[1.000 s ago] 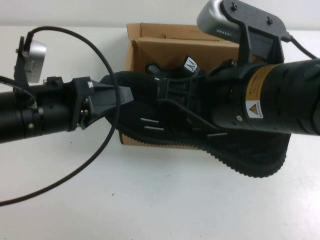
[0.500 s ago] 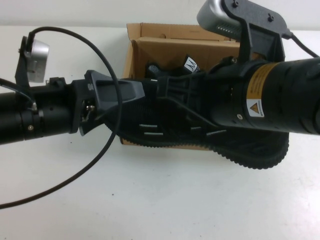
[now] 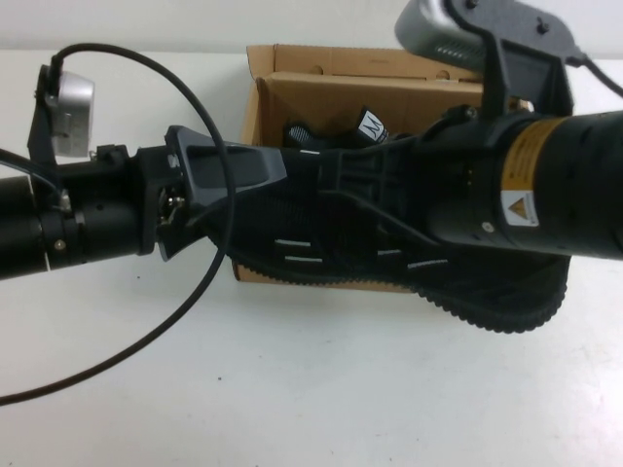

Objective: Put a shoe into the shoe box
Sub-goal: Place the shoe in the shoe box

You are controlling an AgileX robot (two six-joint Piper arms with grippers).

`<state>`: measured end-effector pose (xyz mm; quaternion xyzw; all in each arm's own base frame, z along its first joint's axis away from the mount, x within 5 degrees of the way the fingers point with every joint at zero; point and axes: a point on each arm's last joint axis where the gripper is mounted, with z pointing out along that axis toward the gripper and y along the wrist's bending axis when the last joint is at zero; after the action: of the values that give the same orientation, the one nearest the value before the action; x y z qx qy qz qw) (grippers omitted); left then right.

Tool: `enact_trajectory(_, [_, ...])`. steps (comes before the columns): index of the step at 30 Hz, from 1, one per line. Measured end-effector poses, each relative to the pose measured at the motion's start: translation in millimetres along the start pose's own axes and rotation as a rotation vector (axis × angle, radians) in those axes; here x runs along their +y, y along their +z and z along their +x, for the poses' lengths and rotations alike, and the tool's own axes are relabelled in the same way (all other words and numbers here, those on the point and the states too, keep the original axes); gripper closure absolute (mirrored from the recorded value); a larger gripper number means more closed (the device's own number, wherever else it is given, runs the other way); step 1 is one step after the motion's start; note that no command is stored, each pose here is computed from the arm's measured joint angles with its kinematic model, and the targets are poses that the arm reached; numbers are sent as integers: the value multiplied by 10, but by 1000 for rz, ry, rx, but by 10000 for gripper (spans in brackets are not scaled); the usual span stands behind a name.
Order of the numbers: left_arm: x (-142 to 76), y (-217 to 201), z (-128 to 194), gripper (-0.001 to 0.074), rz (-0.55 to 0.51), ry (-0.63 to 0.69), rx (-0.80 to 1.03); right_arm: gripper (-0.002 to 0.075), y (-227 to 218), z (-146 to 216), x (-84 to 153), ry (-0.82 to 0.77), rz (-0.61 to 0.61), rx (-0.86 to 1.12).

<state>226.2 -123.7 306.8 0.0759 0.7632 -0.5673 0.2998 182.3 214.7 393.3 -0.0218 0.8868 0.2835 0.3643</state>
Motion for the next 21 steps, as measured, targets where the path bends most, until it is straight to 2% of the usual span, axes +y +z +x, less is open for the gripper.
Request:
enact_trajectory(7, [-26, 15, 10, 65, 20, 10, 3, 725, -253, -45, -28, -26, -23, -30])
enact_trajectory(15, [-20, 15, 0, 65, 13, 45, -9, 725, -425, -40, -145, -39, 59, -15])
enact_trajectory(21, [-11, 15, -4, 65, 2, 109, -13, 725, -530, -47, -183, -62, 69, -21])
